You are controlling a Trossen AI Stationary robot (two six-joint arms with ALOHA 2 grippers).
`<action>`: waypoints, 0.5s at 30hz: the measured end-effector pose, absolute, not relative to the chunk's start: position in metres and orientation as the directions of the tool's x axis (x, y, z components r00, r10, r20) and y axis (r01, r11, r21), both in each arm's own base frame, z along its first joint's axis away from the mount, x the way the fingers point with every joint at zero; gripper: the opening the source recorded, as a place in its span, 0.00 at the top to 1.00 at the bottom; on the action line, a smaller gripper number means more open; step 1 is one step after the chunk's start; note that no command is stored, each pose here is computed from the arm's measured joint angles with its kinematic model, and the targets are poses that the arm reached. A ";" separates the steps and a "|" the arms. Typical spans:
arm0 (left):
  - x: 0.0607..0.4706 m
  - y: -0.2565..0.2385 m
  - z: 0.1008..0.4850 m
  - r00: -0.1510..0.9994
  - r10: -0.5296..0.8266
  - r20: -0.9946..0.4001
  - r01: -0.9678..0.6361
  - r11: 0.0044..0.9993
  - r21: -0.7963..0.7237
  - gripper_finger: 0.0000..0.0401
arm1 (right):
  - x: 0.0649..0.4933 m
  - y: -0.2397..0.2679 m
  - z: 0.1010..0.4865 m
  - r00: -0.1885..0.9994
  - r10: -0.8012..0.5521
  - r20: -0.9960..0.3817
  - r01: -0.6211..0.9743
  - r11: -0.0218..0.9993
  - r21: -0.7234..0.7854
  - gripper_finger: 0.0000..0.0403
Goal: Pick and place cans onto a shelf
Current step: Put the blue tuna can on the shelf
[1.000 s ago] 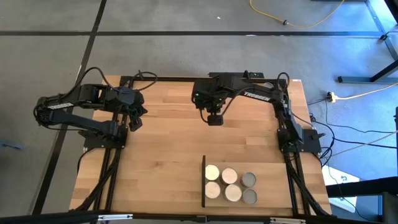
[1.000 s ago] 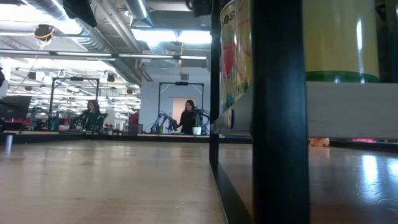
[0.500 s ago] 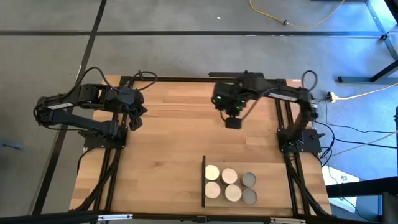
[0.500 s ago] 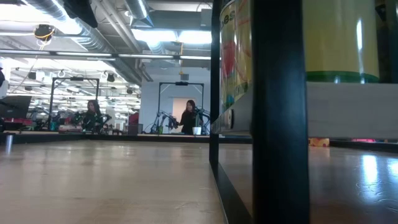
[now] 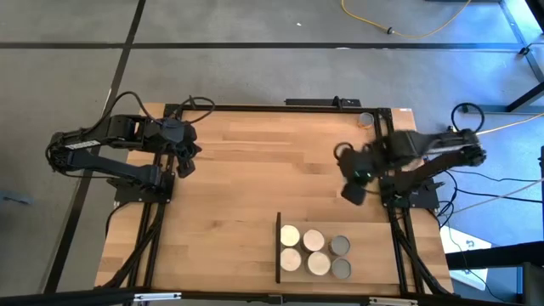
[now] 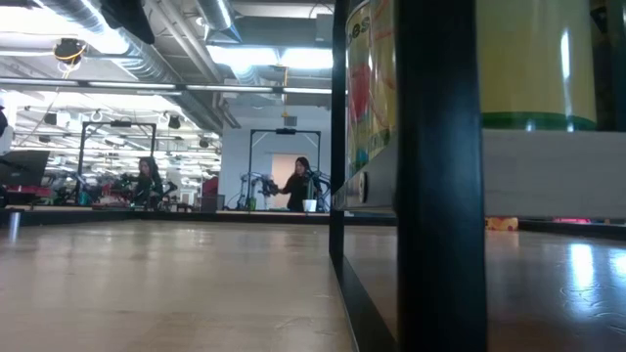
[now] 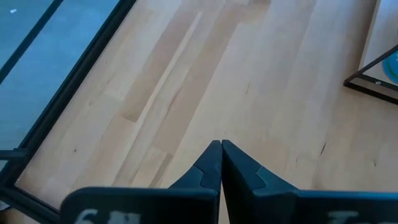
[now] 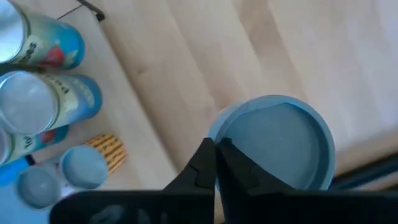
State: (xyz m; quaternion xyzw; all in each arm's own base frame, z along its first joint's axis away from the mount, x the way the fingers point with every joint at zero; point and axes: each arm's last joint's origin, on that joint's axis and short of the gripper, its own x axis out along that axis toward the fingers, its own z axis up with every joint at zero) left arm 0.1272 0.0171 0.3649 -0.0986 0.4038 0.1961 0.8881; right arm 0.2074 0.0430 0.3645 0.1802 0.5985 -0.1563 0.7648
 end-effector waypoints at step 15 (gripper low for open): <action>0.129 0.019 0.367 0.613 0.305 -0.729 -0.497 0.866 -0.055 1.00 | 0.149 0.140 0.331 0.267 0.031 -0.963 0.633 0.748 0.200 0.99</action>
